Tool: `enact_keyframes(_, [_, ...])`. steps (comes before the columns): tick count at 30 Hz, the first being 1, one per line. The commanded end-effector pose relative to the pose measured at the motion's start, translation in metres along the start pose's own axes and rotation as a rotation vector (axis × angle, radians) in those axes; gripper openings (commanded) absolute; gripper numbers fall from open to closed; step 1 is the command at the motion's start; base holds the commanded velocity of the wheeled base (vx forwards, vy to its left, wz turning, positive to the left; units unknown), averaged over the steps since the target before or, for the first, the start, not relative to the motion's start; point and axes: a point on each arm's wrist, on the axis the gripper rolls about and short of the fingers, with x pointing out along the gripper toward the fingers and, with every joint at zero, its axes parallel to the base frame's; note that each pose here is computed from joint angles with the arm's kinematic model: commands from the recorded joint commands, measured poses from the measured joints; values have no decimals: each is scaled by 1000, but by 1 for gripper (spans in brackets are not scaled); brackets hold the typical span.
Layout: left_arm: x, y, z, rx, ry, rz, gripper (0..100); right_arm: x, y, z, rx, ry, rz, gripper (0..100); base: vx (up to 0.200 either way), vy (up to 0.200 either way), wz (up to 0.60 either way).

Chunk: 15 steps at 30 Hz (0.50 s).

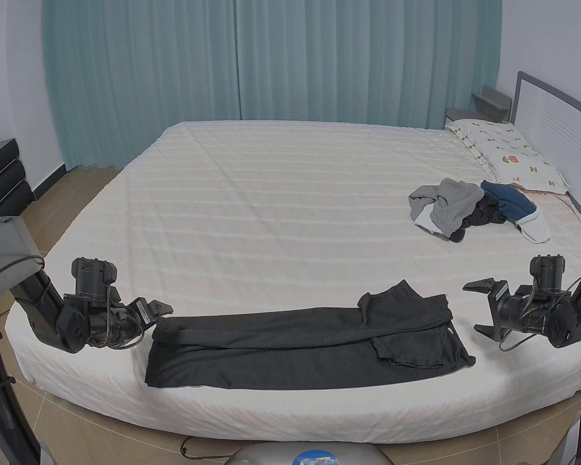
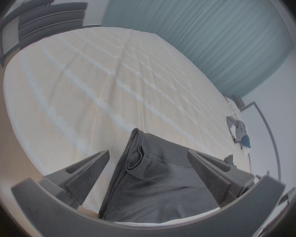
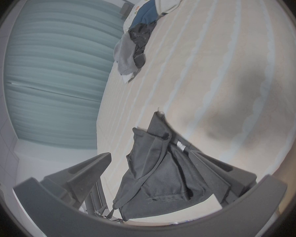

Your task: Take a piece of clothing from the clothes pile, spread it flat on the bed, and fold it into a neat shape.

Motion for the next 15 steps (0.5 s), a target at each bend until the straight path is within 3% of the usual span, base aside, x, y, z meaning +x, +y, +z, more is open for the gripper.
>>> enact_keyframes(1, [17,2,1,54,49,13,100,-1,-11,0,25,10,-14,100,0,0,0])
enact_keyframes(15, [48,6,-17,154,119,35,100,0,-12,-12,11,41,-12,100,0,0,0])
